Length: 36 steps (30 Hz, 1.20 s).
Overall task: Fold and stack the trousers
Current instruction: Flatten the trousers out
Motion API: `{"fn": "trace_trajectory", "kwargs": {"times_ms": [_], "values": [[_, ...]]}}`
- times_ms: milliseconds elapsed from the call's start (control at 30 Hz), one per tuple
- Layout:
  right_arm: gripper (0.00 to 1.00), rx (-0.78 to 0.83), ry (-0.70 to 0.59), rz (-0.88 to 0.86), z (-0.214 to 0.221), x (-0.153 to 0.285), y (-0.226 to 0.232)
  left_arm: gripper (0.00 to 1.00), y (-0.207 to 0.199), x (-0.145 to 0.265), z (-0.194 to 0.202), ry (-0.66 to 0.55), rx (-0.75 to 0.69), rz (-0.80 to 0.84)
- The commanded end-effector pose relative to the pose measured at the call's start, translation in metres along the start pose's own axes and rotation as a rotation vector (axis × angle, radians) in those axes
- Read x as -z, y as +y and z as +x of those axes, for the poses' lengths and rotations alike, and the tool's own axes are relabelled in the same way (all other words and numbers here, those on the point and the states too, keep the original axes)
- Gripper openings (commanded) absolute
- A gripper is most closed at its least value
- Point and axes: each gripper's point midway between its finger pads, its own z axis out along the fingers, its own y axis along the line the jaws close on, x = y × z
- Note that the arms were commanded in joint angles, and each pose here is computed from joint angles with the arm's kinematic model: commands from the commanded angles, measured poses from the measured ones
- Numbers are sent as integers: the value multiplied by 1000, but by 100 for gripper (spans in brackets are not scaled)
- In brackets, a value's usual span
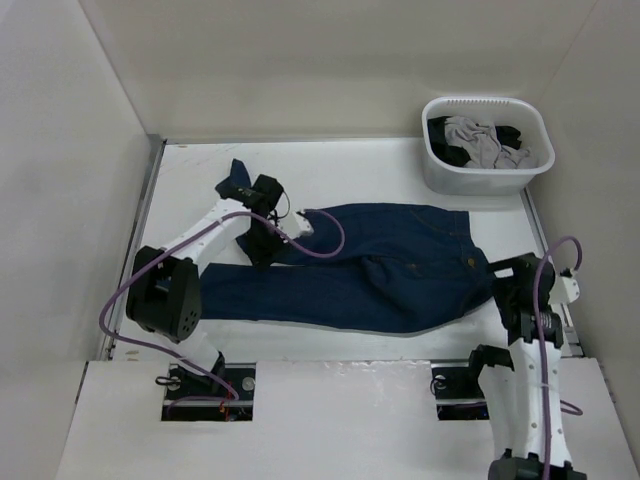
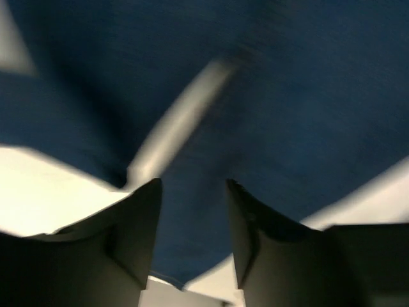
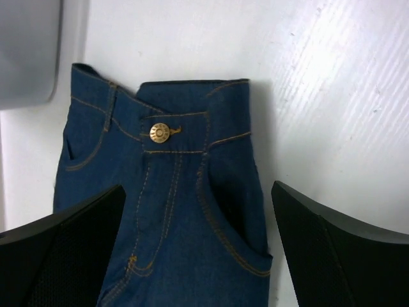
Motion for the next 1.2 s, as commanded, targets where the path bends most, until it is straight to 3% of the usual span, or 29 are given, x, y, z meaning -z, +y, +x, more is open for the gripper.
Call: {"fn": "trace_trajectory", "kwargs": {"times_ms": [0,100,233,300,400,567,700,1167], "values": [[100,88,-141,-62,-40,23,44,50,-34,26,19,-13,23,167],[100,378,-147,-172,-31,29,104,55,29,57,-4,-199,209,47],[100,662,-164,-292,4,31,174,63,161,99,-14,-487,585,-201],[100,688,-161,-339,16,24,200,63,211,91,2,-486,712,-285],[100,689,-120,-400,36,11,227,62,253,62,1,-476,776,-297],[100,747,-45,-398,65,-25,240,64,287,25,-52,-614,795,-218],[100,758,22,-355,81,-49,234,64,306,-4,-71,-669,847,-222],[100,783,62,-312,97,-60,217,66,348,-41,-71,-674,891,-429]]}}
